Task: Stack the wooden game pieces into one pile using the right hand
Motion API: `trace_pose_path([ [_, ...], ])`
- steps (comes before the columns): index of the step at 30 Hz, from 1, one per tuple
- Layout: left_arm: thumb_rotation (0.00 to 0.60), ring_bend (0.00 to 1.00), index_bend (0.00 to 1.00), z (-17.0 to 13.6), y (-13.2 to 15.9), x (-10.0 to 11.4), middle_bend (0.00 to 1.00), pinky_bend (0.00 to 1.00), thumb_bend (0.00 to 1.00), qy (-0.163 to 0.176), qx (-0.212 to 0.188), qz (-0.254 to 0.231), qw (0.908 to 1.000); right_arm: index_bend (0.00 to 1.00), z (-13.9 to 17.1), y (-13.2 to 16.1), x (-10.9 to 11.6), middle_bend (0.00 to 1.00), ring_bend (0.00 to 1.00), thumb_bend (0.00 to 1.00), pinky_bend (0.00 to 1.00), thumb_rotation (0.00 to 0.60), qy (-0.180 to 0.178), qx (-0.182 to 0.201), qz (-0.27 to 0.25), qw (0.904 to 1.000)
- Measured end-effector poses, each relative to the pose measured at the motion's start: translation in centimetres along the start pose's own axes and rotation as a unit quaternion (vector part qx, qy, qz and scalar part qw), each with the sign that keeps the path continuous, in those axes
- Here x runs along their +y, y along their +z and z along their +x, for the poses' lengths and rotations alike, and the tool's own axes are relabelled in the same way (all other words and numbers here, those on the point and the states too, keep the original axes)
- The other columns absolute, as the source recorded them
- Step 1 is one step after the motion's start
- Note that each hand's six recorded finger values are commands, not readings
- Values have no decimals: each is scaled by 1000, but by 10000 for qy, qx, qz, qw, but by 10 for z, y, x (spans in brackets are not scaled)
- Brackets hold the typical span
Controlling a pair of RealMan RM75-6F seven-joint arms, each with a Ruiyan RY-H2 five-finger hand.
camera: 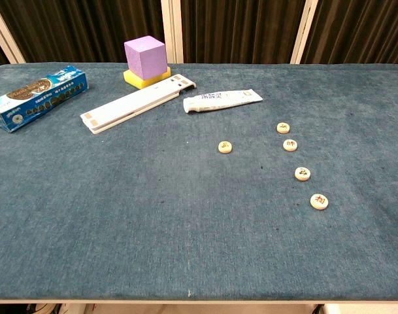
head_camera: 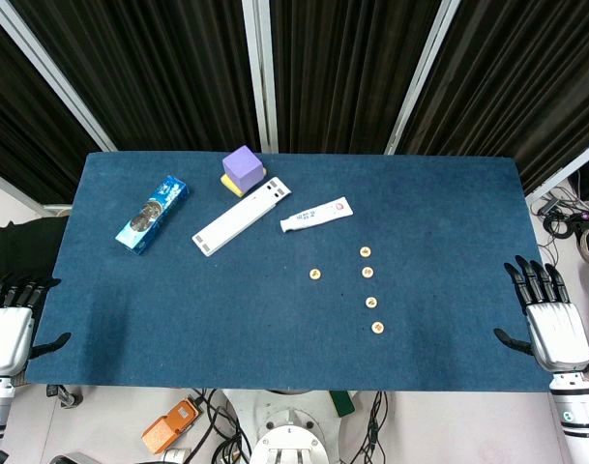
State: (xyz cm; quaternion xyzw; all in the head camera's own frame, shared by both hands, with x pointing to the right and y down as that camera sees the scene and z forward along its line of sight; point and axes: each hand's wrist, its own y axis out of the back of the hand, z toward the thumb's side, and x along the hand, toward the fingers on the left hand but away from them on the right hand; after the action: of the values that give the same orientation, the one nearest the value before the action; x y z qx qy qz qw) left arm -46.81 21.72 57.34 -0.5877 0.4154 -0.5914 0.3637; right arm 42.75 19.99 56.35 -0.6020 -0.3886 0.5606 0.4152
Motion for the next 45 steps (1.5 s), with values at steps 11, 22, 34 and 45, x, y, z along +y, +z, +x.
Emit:
trace_pose_path([
  [11,600,123,206,-1,3,-3,184,0,5,-12,-53,-55,10000,124,-12,37,-31,57,0,179,61,600,596,718,22,9956],
  [22,600,123,205,-2,0,-5,184,0,5,-20,-27,-84,10000,391,-44,124,-106,56,0,381,77,600,1508,2035,257,9670],
  [34,600,123,205,-5,-7,-11,184,0,5,-65,58,-131,9999,436,-53,154,-134,56,0,442,90,600,1625,2452,451,9547],
  [45,600,123,206,-8,-13,-13,184,0,5,-100,129,-141,9998,480,-58,160,-143,68,0,519,92,600,1733,2453,432,9529],
])
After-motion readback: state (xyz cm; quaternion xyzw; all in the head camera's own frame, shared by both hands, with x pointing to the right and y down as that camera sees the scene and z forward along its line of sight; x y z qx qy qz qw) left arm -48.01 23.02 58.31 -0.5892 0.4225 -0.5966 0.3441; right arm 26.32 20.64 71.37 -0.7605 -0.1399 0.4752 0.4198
